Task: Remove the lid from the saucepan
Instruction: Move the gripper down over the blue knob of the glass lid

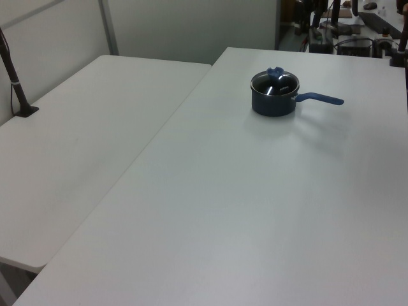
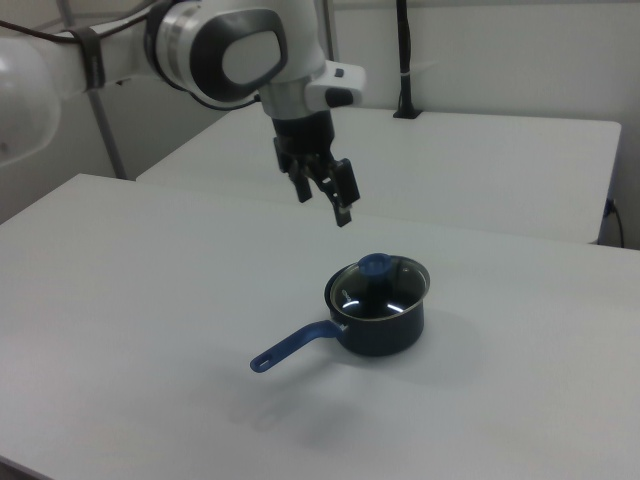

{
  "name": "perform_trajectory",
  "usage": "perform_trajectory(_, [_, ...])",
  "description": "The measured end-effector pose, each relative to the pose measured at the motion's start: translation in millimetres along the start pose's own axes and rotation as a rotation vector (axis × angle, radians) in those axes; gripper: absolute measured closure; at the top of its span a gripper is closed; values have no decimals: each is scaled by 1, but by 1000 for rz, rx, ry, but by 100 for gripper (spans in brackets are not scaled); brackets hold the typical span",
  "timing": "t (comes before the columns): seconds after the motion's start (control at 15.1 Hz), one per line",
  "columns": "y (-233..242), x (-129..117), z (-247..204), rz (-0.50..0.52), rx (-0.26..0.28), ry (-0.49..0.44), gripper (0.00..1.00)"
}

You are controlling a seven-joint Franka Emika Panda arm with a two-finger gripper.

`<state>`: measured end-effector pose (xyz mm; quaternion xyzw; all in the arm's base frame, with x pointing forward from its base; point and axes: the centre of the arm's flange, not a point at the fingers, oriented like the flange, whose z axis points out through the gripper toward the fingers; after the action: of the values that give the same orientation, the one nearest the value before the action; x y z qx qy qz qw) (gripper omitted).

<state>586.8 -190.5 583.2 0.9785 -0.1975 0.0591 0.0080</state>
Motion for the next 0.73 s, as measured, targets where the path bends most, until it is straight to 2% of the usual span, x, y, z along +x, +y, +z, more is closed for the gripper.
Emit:
perform_trajectory(0.33, [-1, 21, 35, 84, -10, 31, 0])
perform_trajectory(0.6, [-4, 35, 54, 284, -5, 80, 3])
perform_trajectory(0.73, [-7, 39, 75, 366, -13, 57, 4])
